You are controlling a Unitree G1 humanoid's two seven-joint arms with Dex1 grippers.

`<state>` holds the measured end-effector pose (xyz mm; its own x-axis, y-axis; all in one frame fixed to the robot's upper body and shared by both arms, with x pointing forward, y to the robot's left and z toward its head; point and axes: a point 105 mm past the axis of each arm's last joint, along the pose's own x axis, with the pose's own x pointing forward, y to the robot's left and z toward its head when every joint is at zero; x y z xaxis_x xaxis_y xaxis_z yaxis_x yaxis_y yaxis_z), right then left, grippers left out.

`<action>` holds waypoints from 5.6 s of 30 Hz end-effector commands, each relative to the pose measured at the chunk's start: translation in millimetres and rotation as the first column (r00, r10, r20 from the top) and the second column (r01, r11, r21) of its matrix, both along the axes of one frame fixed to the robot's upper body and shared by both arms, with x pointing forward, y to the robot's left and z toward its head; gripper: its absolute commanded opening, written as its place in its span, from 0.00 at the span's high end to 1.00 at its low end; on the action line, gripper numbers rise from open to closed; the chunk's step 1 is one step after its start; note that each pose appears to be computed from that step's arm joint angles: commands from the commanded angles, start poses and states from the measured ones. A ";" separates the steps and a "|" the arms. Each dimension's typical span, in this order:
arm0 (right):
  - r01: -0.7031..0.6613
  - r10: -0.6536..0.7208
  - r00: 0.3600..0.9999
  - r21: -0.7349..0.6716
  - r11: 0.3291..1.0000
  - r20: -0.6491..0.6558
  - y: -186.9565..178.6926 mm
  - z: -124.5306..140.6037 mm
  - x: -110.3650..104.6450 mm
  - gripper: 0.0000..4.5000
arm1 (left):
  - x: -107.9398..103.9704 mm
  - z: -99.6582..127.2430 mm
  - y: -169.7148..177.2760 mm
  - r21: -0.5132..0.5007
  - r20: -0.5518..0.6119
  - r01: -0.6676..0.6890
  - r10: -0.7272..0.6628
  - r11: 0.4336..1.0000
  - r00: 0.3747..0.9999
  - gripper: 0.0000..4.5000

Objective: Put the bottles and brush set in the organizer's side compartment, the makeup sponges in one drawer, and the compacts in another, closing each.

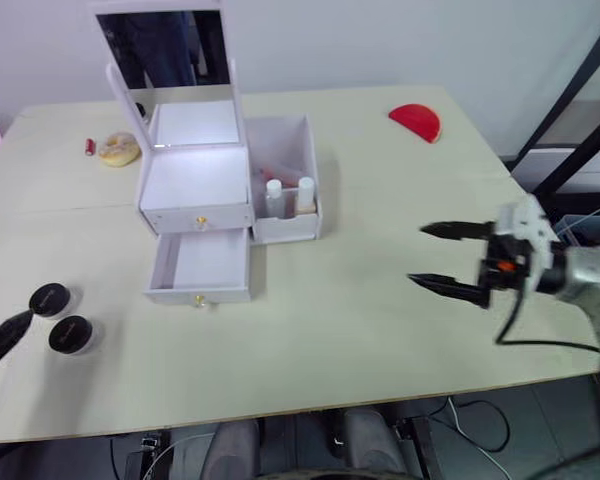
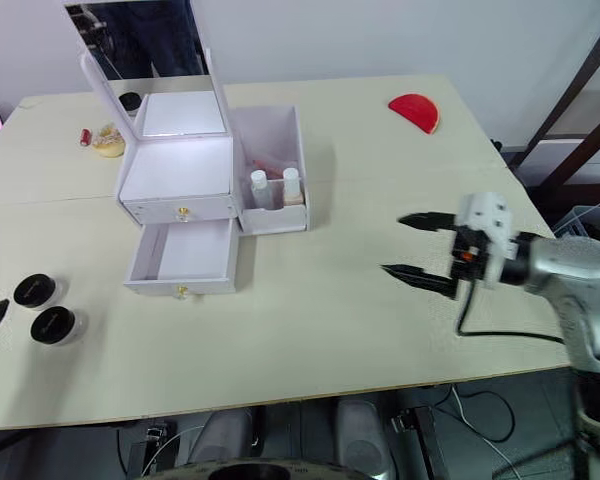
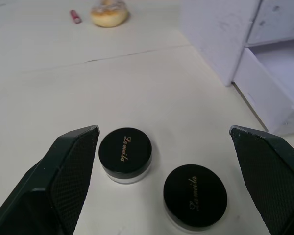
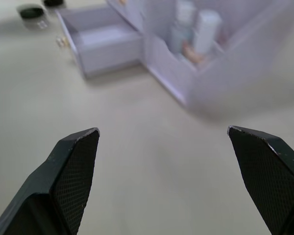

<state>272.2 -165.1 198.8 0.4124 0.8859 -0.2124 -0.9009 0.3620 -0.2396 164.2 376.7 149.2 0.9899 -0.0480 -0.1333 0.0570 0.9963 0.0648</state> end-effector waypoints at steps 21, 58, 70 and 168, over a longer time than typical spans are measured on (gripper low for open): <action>-0.264 0.263 0.964 0.016 0.964 0.023 110.5 15.9 -15.8 0.00 | 27.4 -61.8 -51.5 -0.008 -0.093 -0.230 0.228 0.973 0.969 0.01; -0.246 0.246 0.969 0.002 0.969 0.033 109.7 16.6 -12.5 0.00 | 47.2 -53.7 -56.8 -0.032 -0.035 -0.186 0.185 0.982 0.982 0.41; -0.215 0.215 0.976 0.014 0.976 0.012 106.4 15.5 -10.1 0.00 | 69.3 8.2 -120.3 -0.092 0.080 0.247 -0.240 0.965 0.967 0.41; 0.387 -0.401 0.913 -0.149 0.910 -0.077 -141.2 -33.7 -21.6 0.00 | -42.1 25.2 81.2 0.092 -0.238 -0.008 0.030 0.996 0.971 0.03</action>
